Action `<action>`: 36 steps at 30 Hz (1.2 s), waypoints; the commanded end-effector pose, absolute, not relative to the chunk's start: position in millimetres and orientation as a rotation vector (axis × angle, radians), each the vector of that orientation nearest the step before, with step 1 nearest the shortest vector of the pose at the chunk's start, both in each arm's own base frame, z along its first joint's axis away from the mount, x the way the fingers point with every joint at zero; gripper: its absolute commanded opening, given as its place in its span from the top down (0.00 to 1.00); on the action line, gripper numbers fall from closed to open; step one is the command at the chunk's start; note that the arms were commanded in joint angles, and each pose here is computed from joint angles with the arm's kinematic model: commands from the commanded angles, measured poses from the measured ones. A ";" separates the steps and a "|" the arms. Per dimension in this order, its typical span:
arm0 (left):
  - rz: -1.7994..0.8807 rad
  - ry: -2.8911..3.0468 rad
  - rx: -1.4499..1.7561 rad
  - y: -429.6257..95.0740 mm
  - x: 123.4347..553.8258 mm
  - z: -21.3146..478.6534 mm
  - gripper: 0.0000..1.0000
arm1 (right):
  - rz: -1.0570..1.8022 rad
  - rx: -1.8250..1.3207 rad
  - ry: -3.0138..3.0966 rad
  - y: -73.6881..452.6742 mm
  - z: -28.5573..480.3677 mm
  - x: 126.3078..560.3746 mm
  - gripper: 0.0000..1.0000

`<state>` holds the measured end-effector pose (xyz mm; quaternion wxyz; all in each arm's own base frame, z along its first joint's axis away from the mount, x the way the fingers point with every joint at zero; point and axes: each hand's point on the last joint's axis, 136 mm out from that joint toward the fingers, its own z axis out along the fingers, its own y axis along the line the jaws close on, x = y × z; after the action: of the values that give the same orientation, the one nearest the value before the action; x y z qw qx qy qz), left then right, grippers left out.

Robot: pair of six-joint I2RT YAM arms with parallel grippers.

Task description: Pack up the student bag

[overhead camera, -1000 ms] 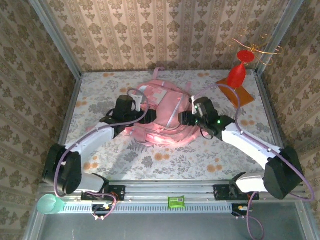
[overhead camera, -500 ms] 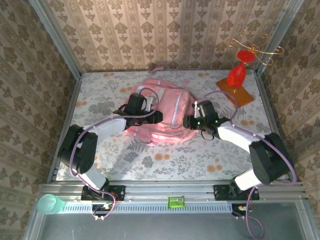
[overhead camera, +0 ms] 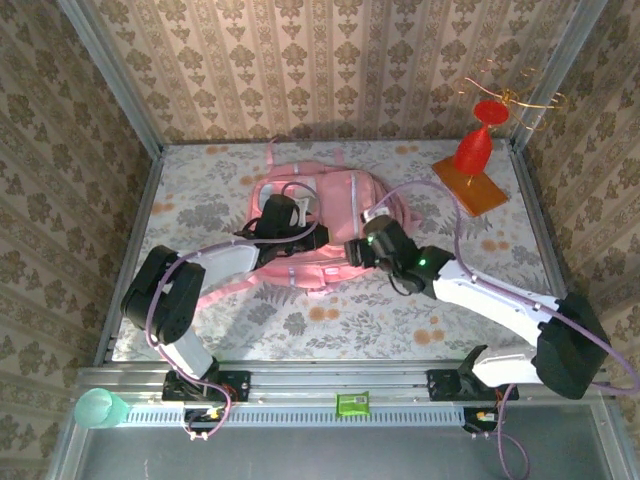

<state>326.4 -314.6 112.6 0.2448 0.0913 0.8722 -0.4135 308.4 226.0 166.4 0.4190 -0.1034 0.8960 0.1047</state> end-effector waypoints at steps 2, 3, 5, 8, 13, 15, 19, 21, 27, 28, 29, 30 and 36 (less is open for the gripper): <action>-1.216 2.381 0.282 -326.7 313.1 111.0 1.00 | 0.176 -0.147 2.255 240.0 142.1 315.2 0.30; -1.227 2.381 0.288 -327.8 311.9 112.1 1.00 | 0.168 -0.118 2.264 241.6 137.7 317.8 0.32; -1.242 2.380 0.297 -329.2 310.8 114.5 1.00 | 0.156 -0.070 2.277 243.4 128.1 322.0 0.36; -1.246 2.384 0.310 -330.3 309.7 116.1 1.00 | 0.165 0.018 2.287 244.9 114.4 326.6 0.37; -1.249 2.375 0.328 -330.8 308.9 120.6 1.00 | 0.151 0.074 2.258 247.6 103.9 338.2 0.38; -1.244 2.373 0.334 -330.3 308.7 121.4 1.00 | 0.123 0.077 2.247 246.7 102.6 343.4 0.42; -1.238 2.371 0.347 -329.4 307.5 122.8 1.00 | 0.106 0.085 2.231 246.8 102.7 349.5 0.49; -1.230 2.374 0.355 -328.6 306.7 122.0 1.00 | 0.085 0.094 2.227 244.3 102.2 352.0 0.55; -1.214 2.379 0.359 -326.8 306.3 119.5 1.00 | 0.050 0.115 2.227 234.5 100.4 351.0 0.72; -1.209 2.379 0.360 -326.3 306.3 119.2 1.00 | 0.047 0.116 2.229 232.9 99.3 349.5 0.75; -1.202 2.380 0.362 -325.8 306.5 118.8 1.00 | 0.051 0.117 2.230 231.6 98.4 347.6 0.78; -1.195 2.383 0.364 -325.2 306.2 118.0 1.00 | 0.054 0.122 2.228 230.3 98.4 346.7 0.81; -1.163 2.389 0.367 -320.3 308.7 115.6 1.00 | 0.080 0.092 2.227 222.3 100.3 339.8 0.99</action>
<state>325.5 -314.6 111.9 0.2472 0.0982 0.8709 -0.4132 333.4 237.1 86.6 0.4146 0.0197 0.9090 0.0376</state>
